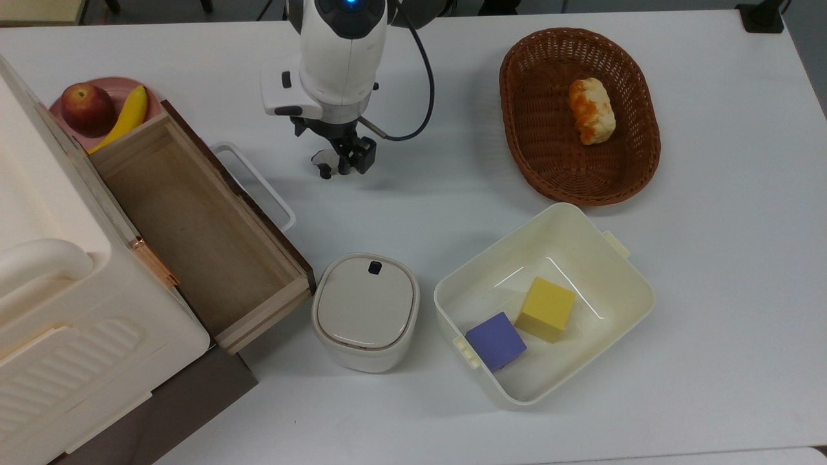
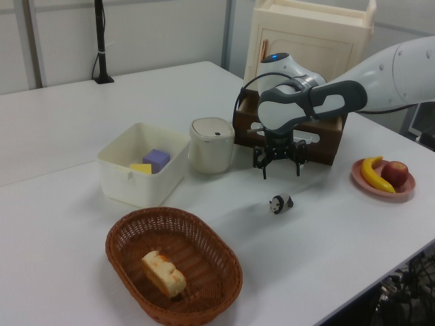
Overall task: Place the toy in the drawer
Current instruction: 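Descend onto the panda toy and close the gripper on it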
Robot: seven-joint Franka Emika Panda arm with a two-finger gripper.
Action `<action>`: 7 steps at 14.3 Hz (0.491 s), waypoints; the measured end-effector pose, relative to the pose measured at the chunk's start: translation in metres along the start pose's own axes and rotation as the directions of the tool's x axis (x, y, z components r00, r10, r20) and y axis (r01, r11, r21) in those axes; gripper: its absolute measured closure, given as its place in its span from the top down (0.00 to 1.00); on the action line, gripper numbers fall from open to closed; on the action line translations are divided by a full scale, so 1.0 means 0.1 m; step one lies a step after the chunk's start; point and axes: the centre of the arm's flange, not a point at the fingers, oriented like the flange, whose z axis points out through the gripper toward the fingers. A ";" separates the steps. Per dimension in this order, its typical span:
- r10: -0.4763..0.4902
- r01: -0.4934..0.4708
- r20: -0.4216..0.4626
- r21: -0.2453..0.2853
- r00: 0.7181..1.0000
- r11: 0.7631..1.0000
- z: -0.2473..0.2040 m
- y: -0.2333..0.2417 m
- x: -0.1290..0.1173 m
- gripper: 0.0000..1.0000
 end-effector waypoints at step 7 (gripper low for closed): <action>0.446 -0.443 0.032 -0.068 0.894 0.894 0.34 0.16 -0.05 1.00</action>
